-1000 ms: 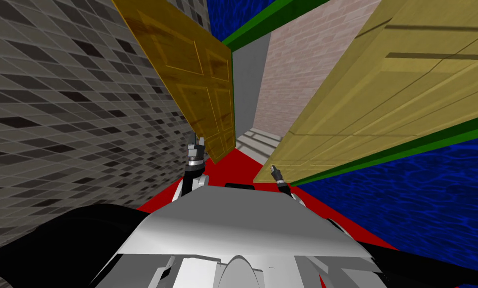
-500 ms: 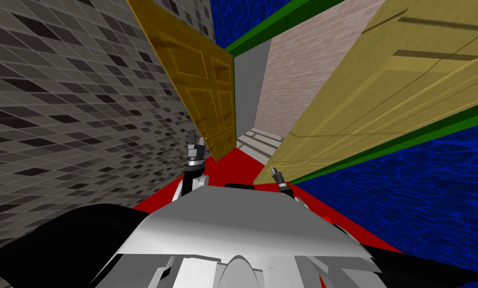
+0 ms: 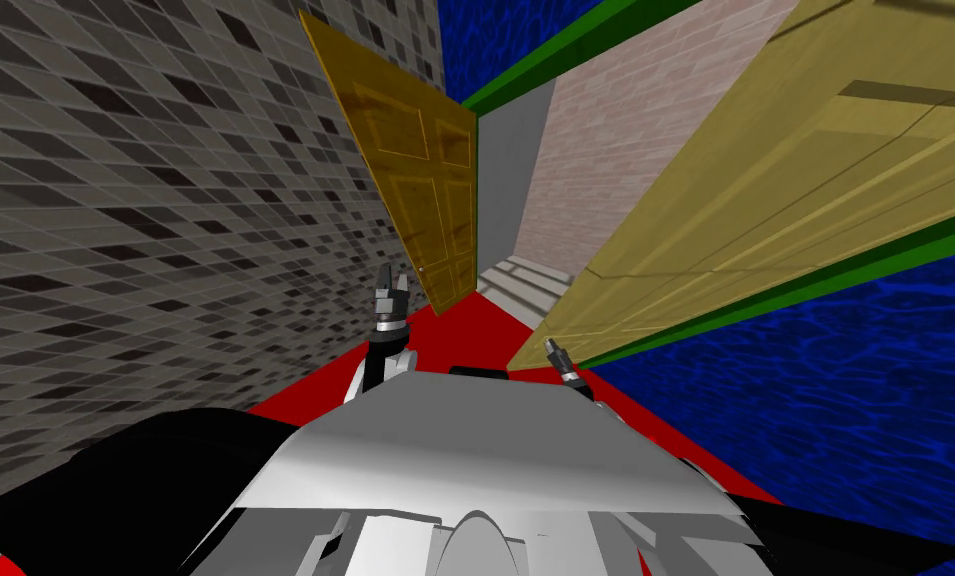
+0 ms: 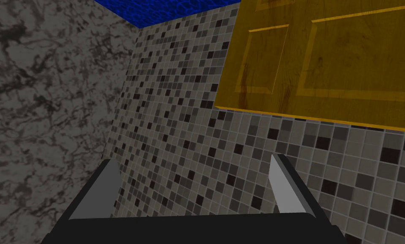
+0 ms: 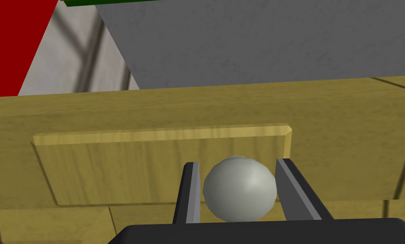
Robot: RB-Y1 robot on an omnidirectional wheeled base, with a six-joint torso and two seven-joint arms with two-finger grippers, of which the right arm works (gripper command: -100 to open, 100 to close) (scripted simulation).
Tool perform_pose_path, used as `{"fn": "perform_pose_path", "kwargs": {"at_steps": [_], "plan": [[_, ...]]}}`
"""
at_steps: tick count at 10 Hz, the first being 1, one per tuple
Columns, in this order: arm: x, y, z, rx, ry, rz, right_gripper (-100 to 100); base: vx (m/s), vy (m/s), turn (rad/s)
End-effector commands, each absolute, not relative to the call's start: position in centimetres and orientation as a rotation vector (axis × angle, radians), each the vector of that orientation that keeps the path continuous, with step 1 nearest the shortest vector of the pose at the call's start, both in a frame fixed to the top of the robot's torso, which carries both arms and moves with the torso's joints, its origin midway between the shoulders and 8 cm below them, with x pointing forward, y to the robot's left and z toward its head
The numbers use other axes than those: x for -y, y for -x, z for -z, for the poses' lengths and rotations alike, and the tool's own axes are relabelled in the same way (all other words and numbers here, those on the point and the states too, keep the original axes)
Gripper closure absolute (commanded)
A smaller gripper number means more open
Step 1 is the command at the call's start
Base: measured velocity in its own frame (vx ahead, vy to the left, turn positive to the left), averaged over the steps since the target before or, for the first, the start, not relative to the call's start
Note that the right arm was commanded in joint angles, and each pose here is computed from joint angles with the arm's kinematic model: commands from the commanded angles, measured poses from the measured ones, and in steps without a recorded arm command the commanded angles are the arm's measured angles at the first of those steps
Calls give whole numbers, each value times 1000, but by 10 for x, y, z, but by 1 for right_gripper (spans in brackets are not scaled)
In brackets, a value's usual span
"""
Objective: Pull the door open
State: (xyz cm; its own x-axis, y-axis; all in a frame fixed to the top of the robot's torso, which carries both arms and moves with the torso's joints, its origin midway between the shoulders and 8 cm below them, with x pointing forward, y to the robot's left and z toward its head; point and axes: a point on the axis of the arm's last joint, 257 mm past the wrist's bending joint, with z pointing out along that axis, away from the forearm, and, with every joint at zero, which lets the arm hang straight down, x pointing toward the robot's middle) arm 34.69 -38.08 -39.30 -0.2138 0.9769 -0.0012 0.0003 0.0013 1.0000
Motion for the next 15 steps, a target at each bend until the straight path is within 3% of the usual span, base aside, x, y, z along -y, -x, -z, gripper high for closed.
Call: {"fn": "perform_pose_path", "kwargs": {"at_steps": [1, 4, 15], "plan": [[383, -340, 393, -1373, -1095, -1372, 100, -143, -80, 86], [387, -323, 392, -1390, -1081, -1390, 100, -202, -88, 150], [399, -280, 399, -1382, -1100, -1380, 100, -61, -35, 88]]}}
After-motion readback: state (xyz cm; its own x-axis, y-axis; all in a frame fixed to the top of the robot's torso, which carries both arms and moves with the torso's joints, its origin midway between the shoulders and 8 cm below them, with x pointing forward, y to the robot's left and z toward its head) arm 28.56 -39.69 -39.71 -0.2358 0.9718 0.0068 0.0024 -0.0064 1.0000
